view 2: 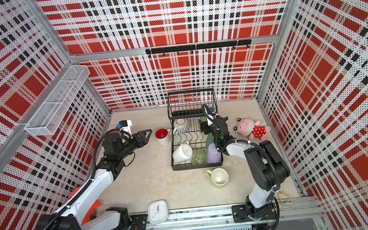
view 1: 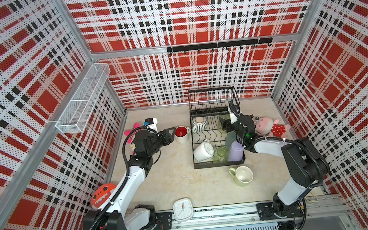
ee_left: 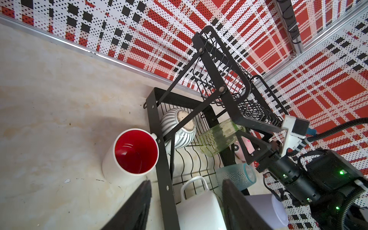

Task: Load cups into a dish rack
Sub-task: Place the cup on the dish rack.

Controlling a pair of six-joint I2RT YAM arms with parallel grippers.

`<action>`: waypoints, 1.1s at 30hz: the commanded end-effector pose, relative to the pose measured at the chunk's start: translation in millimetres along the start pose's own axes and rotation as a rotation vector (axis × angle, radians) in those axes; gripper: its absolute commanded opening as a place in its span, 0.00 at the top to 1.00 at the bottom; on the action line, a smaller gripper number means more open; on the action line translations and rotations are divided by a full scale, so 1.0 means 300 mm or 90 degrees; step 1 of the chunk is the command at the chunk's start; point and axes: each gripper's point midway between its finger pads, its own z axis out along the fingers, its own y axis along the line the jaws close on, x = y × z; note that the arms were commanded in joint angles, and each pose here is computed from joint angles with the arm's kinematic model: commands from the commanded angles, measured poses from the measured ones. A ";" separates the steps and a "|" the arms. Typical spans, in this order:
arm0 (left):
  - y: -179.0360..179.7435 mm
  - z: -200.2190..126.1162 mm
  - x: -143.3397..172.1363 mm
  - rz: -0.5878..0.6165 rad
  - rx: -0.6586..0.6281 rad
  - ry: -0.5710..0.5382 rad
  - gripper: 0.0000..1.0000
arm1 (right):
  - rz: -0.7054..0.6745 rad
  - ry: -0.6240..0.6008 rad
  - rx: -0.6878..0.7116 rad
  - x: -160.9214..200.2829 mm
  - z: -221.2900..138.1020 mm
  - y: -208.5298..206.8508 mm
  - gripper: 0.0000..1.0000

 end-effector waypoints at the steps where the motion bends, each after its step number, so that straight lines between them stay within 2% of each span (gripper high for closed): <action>1: -0.012 -0.010 -0.020 0.009 0.012 -0.013 0.39 | 0.014 0.014 -0.055 -0.029 -0.042 0.042 0.19; 8: -0.003 -0.010 -0.008 0.005 0.011 -0.009 0.39 | 0.028 0.048 -0.046 -0.015 -0.103 0.016 0.19; 10: -0.003 -0.012 -0.008 0.006 0.011 -0.009 0.39 | 0.031 0.062 -0.058 -0.004 -0.121 0.012 0.24; 14: 0.001 -0.013 -0.005 0.007 0.009 -0.009 0.39 | 0.050 0.091 -0.103 0.031 -0.140 0.011 0.56; 15: 0.004 -0.012 -0.004 0.005 0.009 -0.010 0.39 | 0.056 0.097 -0.120 0.041 -0.140 0.015 0.67; 18: 0.007 -0.008 0.000 -0.001 0.012 -0.010 0.39 | 0.063 0.118 -0.163 0.070 -0.125 0.043 0.86; 19: 0.006 -0.006 0.002 -0.003 0.014 -0.009 0.39 | 0.069 0.123 -0.173 0.078 -0.118 0.050 0.89; 26: 0.006 -0.005 0.006 -0.010 0.018 -0.008 0.40 | 0.119 0.072 -0.205 0.080 -0.067 0.066 0.91; 33: 0.018 0.000 0.021 -0.014 0.013 -0.001 0.40 | 0.129 0.031 -0.159 0.084 -0.046 0.015 0.98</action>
